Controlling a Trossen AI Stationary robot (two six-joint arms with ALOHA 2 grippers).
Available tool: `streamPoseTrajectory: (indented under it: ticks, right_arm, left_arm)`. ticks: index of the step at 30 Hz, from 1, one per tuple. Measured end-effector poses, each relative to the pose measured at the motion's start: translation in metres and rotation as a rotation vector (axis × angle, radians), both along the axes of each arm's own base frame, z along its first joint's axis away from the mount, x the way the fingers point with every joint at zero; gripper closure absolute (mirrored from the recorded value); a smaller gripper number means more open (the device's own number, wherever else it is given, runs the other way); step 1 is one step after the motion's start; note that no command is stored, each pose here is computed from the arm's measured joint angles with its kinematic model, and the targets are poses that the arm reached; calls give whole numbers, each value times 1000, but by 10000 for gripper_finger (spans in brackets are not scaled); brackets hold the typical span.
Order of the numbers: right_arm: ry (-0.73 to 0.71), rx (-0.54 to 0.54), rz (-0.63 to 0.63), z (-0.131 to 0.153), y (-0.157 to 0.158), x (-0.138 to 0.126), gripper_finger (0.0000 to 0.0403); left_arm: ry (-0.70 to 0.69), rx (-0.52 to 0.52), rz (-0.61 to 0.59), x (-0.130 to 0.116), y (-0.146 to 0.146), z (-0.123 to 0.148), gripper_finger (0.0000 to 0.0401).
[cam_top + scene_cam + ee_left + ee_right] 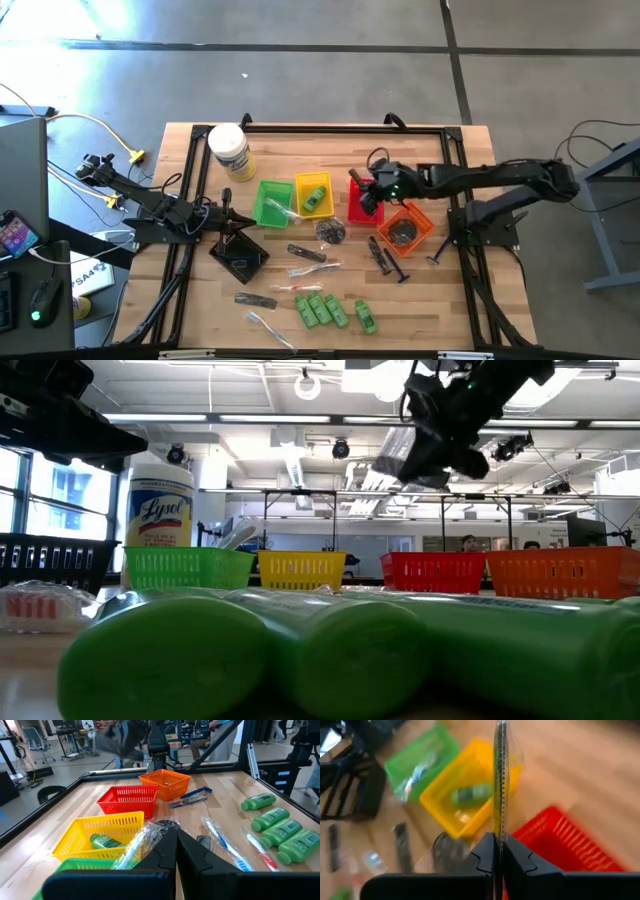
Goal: Pick & Place Travel size toiletries
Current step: Put the black comb into the red basket
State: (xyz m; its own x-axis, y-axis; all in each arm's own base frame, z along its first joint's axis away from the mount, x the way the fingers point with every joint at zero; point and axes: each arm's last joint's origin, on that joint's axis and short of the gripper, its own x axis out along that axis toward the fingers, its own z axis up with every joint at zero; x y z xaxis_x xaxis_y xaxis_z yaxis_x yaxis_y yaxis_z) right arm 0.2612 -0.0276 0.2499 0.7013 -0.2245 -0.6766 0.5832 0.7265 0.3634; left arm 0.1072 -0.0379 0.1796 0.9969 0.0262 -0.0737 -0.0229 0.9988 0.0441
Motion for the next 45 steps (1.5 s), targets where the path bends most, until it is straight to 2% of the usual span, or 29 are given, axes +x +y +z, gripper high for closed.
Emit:
streamPoseTrajectory:
  ticks: [3,10,20,31,45]
  right_arm:
    - [68,135,1,-13,-4,1,394]
    - [203,270,-8,-35,-10,3,394]
    - [265,293,-102,-51,-32,5,394]
    - [356,312,-117,-76,-37,12,394]
    - [355,276,-133,-80,-39,15,394]
  left_arm:
    - [1,5,0,0,0,0,401]
    - [21,-31,-19,0,-1,-2,401]
    - [15,-32,-20,0,-1,-2,401]
    - [14,-32,-20,0,-1,-1,401]
    - [14,-32,-20,0,-1,-1,401]
